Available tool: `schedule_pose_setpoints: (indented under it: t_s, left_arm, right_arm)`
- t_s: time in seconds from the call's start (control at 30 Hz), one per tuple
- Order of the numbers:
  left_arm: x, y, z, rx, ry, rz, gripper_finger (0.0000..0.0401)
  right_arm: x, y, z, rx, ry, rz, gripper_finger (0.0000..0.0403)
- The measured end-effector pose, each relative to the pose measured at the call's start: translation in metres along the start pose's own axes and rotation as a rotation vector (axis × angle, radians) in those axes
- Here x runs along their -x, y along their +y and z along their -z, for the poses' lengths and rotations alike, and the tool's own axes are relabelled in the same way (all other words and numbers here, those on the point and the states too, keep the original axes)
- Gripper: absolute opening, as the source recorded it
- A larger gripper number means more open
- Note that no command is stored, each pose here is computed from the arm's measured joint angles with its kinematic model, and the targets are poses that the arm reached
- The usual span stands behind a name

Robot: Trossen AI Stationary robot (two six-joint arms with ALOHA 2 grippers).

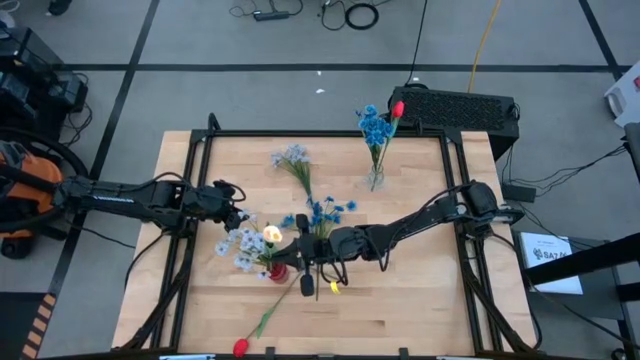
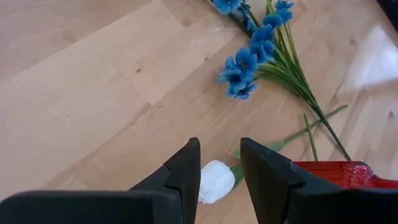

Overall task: Sort flowers into vase by color
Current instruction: Put the light orange flower into the red vase

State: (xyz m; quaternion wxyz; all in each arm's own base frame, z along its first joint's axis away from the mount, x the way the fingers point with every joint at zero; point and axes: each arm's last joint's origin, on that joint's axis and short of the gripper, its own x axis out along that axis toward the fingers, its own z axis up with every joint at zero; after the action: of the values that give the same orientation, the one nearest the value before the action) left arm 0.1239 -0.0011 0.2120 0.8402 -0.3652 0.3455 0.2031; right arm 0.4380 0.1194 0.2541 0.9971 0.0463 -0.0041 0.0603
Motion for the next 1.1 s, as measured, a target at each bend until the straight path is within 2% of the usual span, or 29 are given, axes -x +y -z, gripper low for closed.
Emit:
schedule_pose_setpoints:
  t_s: [0.4, 0.97, 1.1]
  left_arm:
    - [0.000, 0.000, 0.000, 0.000, 0.001, 0.001, 0.0120]
    - [0.000, 0.000, 0.000, 0.000, 0.003, 0.005, 0.0120]
    - [0.000, -0.001, 0.000, 0.000, 0.001, 0.005, 0.0120]
  right_arm:
    - [0.005, -0.003, -0.011, 0.028, 0.012, 0.015, 0.0000]
    - [-0.002, -0.005, 0.013, 0.037, 0.086, 0.016, 0.0000]
    - [-0.004, -0.006, 0.024, 0.045, 0.140, 0.019, 0.0000]
